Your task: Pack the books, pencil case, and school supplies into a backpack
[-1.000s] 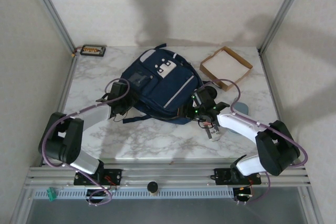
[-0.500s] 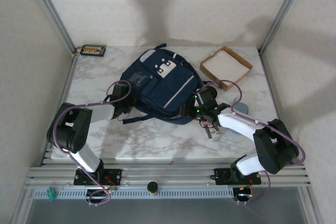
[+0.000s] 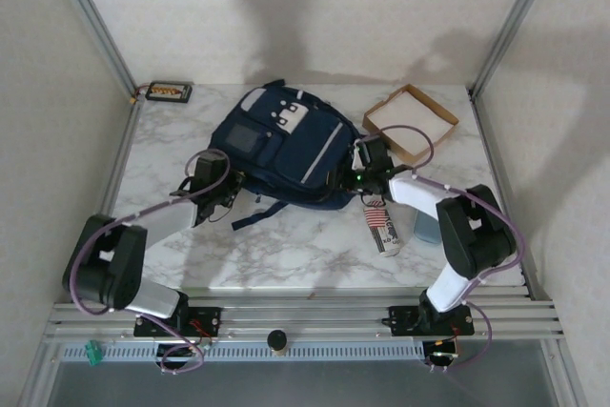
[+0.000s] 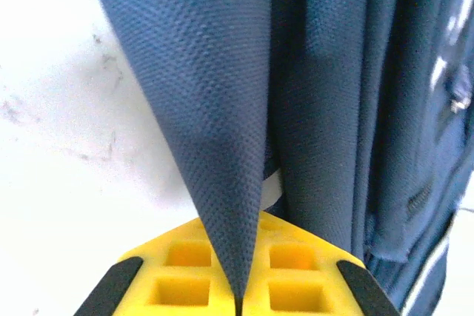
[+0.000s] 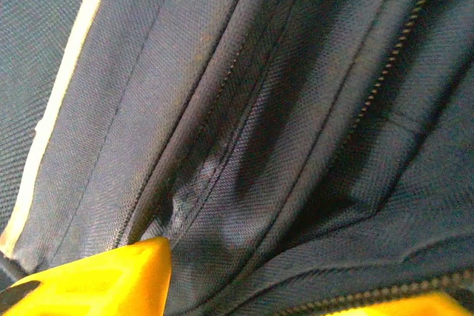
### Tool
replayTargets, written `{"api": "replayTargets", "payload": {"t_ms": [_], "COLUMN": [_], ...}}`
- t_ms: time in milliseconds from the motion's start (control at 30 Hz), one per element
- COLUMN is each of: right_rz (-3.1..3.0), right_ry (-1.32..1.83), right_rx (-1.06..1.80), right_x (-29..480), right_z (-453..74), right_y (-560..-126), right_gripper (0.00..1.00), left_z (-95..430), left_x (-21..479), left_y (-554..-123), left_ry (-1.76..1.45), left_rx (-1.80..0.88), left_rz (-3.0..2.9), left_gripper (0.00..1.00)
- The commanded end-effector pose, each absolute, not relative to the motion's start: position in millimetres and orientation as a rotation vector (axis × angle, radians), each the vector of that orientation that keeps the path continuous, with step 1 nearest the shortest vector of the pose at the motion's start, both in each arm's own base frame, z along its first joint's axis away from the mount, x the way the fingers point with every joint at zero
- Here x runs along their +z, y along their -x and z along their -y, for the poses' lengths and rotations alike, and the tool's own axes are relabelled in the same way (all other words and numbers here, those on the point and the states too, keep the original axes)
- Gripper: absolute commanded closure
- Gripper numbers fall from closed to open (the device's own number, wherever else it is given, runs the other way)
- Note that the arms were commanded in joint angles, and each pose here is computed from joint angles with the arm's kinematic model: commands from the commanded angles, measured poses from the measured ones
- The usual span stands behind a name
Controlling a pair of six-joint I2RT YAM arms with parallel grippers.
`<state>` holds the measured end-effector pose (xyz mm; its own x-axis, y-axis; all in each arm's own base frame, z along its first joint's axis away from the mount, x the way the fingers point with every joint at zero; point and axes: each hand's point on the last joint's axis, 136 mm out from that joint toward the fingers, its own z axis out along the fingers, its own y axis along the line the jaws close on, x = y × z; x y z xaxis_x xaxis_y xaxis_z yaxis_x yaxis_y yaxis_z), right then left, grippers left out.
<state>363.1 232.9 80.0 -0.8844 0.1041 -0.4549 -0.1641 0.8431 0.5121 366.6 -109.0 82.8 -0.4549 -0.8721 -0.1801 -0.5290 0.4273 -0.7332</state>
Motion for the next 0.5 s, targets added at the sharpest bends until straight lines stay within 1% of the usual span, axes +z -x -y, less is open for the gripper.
{"api": "replayTargets", "payload": {"t_ms": [0, 100, 167, 233, 300, 367, 467], "right_rz": [-2.402, -2.423, -2.419, -2.425, -2.436, -2.415, -2.408], "right_ry": [0.171, 0.204, 0.204, 0.198, 0.184, 0.23, 0.354], "right_rx": [0.763, 0.702, 0.636, 0.566, 0.477, 0.493, 0.651], "right_x": [119, 123, 127, 131, 138, 149, 157], "right_z": [-246, -236, -220, -203, -187, -199, -250], "right_y": [-383, -355, -335, -321, -310, -291, -255], "right_gripper": [0.46, 0.39, 0.35, 0.32, 0.32, 0.33, 0.39], "left_z": [106, 109, 110, 111, 110, 115, 125], "left_x": [90, 107, 114, 120, 125, 133, 139], "left_y": [-348, -349, -351, -352, -351, -351, -350], "left_ry": [1.297, 1.31, 1.305, 1.298, 1.303, 1.289, 1.274], "left_rx": [-0.846, -0.872, -0.873, -0.875, -0.867, -0.89, -0.924], "left_rz": [-2.1, -2.056, -2.056, -2.054, -2.039, -2.022, -2.032], "left_gripper": [1.0, 1.0, 1.0, 1.0, 1.0, 1.0, 1.0]}}
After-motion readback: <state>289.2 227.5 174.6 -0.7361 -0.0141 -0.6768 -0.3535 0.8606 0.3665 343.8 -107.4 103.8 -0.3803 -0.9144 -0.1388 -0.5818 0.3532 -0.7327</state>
